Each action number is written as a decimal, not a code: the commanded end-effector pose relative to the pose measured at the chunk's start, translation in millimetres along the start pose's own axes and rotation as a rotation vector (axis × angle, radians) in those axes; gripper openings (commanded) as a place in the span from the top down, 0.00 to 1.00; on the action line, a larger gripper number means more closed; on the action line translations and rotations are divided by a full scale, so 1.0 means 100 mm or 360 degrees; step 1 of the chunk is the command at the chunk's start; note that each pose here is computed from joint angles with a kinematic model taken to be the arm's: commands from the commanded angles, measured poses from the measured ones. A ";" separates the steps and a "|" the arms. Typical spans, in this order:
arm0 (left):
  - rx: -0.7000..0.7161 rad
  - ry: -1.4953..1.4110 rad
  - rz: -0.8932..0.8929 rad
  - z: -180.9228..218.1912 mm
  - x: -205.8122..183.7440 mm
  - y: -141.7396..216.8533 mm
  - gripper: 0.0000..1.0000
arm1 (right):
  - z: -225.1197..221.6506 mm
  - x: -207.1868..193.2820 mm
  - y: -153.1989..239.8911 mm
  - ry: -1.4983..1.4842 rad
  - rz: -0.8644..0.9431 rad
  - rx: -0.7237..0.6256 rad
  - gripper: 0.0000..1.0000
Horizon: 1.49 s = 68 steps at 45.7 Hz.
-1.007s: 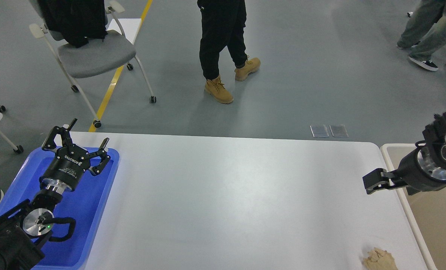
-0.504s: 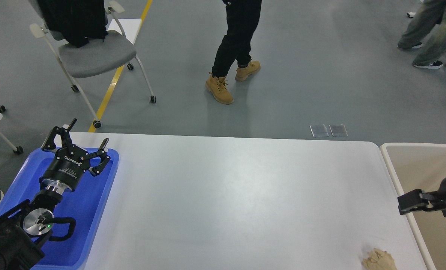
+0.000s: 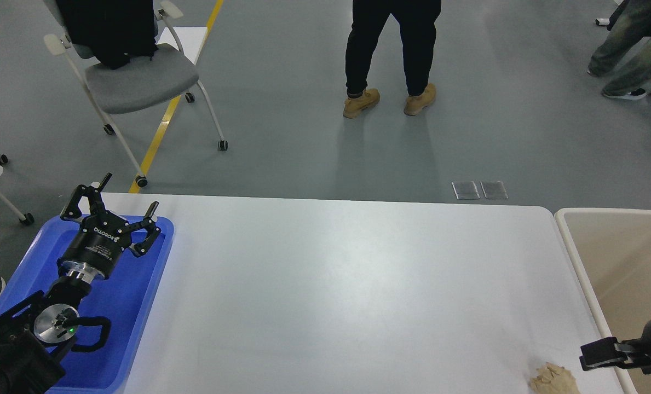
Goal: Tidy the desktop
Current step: 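Lower the right gripper onto the tan object and close it, then lift the tan object with the right gripper toward the white bin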
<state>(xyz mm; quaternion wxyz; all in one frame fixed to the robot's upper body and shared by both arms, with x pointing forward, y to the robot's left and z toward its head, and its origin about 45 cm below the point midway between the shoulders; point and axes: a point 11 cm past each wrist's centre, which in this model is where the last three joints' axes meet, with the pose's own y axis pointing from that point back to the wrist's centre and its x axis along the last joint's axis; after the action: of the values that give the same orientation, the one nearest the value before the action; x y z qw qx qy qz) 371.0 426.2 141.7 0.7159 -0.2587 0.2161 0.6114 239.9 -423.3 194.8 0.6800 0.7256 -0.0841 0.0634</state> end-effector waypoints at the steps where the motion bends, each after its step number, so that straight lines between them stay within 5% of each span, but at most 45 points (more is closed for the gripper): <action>1: 0.0000 0.0001 0.0000 0.00 0.00 0.00 0.01 | -0.13 -0.04 -0.22 0.0041 0.0002 0.0052 0.00; 25: 0.0001 -0.0002 0.0000 0.00 0.00 0.00 0.01 | -0.29 -0.48 -0.83 0.0060 -0.0011 0.0120 0.00; 68: 0.0000 0.0001 0.0000 0.00 0.00 0.00 0.01 | -0.06 -0.36 -0.96 0.0087 0.0063 0.0010 0.00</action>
<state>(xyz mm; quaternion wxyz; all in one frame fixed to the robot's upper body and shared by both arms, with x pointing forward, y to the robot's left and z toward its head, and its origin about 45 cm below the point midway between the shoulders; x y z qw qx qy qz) 371.0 426.2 141.7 0.7159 -0.2587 0.2161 0.6114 221.9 -411.7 97.9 0.6780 0.7248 -0.0807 0.0919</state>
